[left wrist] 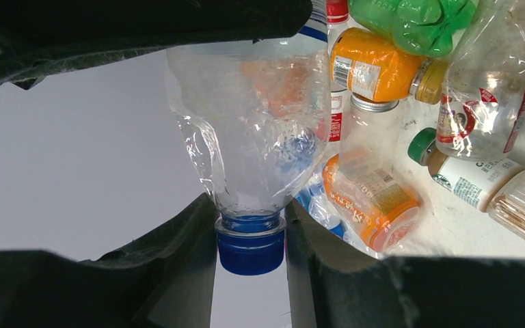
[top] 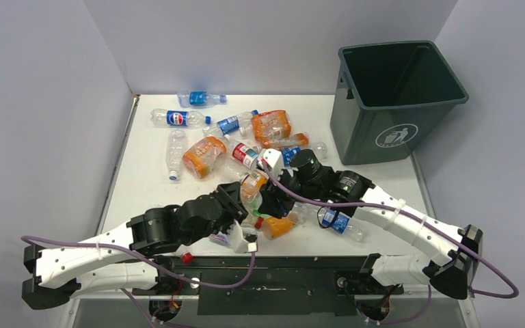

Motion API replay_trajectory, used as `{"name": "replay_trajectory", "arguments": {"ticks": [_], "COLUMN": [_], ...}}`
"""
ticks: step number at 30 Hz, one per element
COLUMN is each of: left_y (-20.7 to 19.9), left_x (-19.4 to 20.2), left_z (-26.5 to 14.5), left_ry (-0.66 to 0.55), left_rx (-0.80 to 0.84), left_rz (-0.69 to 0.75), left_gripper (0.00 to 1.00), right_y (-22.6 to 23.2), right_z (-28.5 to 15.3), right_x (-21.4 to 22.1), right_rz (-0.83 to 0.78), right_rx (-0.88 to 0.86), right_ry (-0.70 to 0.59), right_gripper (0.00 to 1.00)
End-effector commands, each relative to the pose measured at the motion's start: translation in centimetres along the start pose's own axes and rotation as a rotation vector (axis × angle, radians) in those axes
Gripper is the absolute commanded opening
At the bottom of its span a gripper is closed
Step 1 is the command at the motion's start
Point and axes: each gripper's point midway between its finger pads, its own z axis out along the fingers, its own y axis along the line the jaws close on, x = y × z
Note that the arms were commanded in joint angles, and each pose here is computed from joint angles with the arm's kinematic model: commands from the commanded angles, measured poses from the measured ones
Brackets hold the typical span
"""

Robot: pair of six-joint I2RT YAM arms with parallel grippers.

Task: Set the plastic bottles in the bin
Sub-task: Place the plastic bottle in the trash bin.

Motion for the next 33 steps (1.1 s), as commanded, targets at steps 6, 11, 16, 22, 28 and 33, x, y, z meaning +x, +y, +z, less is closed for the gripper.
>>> {"name": "replay_trajectory", "arguments": {"ticks": [6,11,16,22,28,33], "left_y": [7.1,10.3,11.0,9.2,8.5,7.7], "left_x": [-1.1,0.1,0.6,1.5,3.1,3.2], "left_z": [-3.9,-7.4,-8.2,-7.0,-6.9,-6.5], "left_ry": [-0.176,-0.291,-0.401,-0.52,-0.449,-0.409], "left_rx": [-0.405,-0.603,-0.707,-0.814,-0.804,-0.788], "left_rz": [-0.317,-0.785,-1.159,-1.499,-1.591,-1.555], "left_gripper": [0.97,0.96,0.96,0.96,0.96,0.96], "right_y": [-1.4,-5.6,-11.4,-13.7,-18.9,-26.8], "right_z": [-4.0,-11.1,-20.7,-29.6,-34.1,-38.7], "right_x": [-6.6,-12.8,-18.5,-22.9,-23.7,-19.9], "right_rz": [-0.023,0.05,0.162,0.161,0.122,0.23], "right_rx": [0.143,0.367,0.687,0.972,1.258,1.396], "right_ry": [-0.252,-0.555,-0.931,-1.283,-1.321,-1.375], "right_gripper": [0.37,0.39,0.38,0.37,0.38,0.38]}}
